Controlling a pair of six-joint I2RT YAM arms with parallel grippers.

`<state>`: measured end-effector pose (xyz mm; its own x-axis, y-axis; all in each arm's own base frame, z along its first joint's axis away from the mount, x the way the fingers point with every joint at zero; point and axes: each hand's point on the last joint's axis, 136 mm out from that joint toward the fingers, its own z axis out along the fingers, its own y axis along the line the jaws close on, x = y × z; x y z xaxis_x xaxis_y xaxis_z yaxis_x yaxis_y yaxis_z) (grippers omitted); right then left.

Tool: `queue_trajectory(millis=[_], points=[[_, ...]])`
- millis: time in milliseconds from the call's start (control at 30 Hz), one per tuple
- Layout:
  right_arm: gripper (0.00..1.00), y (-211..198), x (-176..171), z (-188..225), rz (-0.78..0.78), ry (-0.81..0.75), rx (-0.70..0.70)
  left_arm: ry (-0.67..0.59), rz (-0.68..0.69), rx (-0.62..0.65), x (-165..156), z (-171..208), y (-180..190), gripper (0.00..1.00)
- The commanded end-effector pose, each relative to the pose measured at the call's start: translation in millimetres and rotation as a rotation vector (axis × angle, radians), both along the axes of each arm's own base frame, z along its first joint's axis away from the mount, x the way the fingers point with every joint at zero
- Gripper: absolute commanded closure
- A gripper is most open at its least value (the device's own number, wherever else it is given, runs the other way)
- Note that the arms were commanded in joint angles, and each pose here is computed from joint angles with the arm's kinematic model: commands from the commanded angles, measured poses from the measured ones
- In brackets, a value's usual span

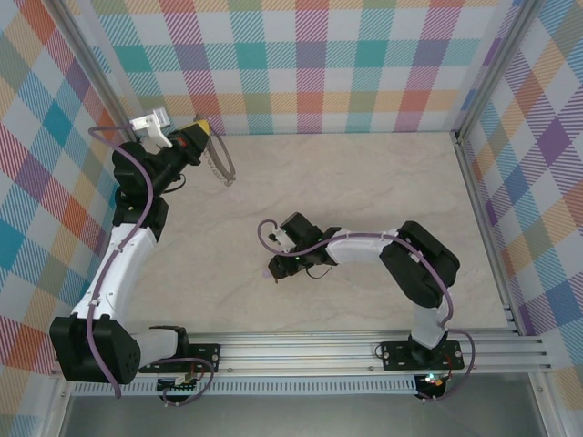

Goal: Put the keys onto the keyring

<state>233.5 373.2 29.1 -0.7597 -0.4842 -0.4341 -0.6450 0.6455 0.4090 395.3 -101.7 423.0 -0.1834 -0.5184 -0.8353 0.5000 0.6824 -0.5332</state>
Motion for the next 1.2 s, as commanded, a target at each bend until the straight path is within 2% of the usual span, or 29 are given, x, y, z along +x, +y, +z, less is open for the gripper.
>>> queue_trajectory(millis=[0,267,467,1000,1067,1167], points=[[0.59,4.9,-3.2,-3.5,0.035,0.009,0.024,-0.071,-0.024,0.005,-13.9,23.4,-5.6,1.0],[0.67,2.4,-1.2,-7.6,0.021,0.019,0.018,-0.073,-0.023,0.006,-13.9,24.1,-6.0,1.0],[0.78,1.2,4.4,-7.8,0.001,0.024,0.028,-0.073,-0.024,0.007,-13.8,23.5,-6.3,1.0],[0.78,8.7,6.0,-9.7,0.006,0.049,0.056,-0.071,-0.029,0.007,-13.2,22.7,-8.2,1.0],[0.83,8.4,5.9,-8.9,0.006,0.051,0.059,-0.073,-0.028,0.008,-13.2,23.1,-8.1,1.0],[0.97,7.1,6.8,-5.8,-0.003,0.055,0.073,-0.071,-0.028,0.008,-13.2,22.6,-8.6,1.0]])
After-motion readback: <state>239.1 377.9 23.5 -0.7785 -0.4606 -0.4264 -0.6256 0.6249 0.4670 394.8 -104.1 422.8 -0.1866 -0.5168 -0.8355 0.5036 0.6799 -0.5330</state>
